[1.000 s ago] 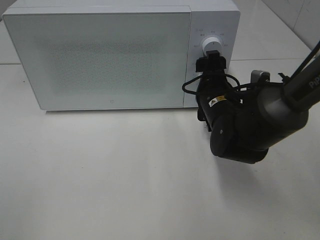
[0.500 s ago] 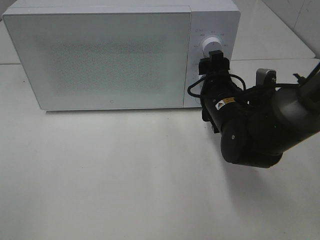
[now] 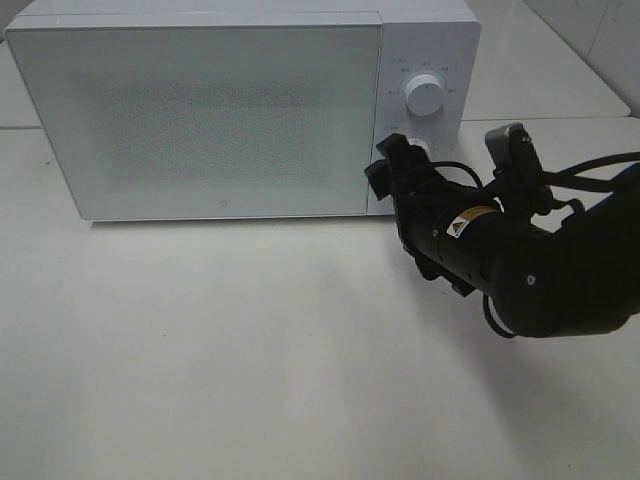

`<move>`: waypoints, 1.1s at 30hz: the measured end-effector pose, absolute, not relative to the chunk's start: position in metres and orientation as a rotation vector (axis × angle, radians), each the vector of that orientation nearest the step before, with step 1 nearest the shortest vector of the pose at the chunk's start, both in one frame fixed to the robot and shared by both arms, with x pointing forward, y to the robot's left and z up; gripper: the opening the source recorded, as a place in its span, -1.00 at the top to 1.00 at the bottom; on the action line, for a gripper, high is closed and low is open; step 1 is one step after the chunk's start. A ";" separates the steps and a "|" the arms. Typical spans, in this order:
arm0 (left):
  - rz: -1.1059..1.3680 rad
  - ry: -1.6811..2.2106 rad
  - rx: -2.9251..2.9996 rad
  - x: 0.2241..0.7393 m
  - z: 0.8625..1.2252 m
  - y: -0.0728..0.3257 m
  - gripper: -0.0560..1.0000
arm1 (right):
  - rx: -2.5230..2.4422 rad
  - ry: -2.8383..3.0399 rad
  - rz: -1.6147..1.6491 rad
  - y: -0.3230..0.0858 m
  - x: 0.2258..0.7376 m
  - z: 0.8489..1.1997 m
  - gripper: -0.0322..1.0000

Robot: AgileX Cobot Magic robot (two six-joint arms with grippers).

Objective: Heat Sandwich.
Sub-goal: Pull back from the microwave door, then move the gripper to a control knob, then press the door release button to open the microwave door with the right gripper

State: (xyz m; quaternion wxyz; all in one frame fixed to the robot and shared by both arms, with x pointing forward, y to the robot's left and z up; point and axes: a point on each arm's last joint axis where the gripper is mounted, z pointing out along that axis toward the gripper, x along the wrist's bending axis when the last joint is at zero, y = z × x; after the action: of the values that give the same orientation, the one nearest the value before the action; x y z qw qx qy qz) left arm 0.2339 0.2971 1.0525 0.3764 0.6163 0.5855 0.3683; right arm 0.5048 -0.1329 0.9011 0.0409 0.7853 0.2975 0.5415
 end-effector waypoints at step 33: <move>0.942 1.498 1.577 0.234 1.053 0.297 -0.98 | 1.393 2.658 0.706 -0.150 0.416 0.956 -0.55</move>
State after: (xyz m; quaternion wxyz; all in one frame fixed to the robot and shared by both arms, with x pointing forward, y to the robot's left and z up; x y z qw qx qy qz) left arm 0.2339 0.2971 1.0525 0.3764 0.6163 0.5855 0.3683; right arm 0.4156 -0.1502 0.9565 0.0295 0.4517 0.8618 0.2289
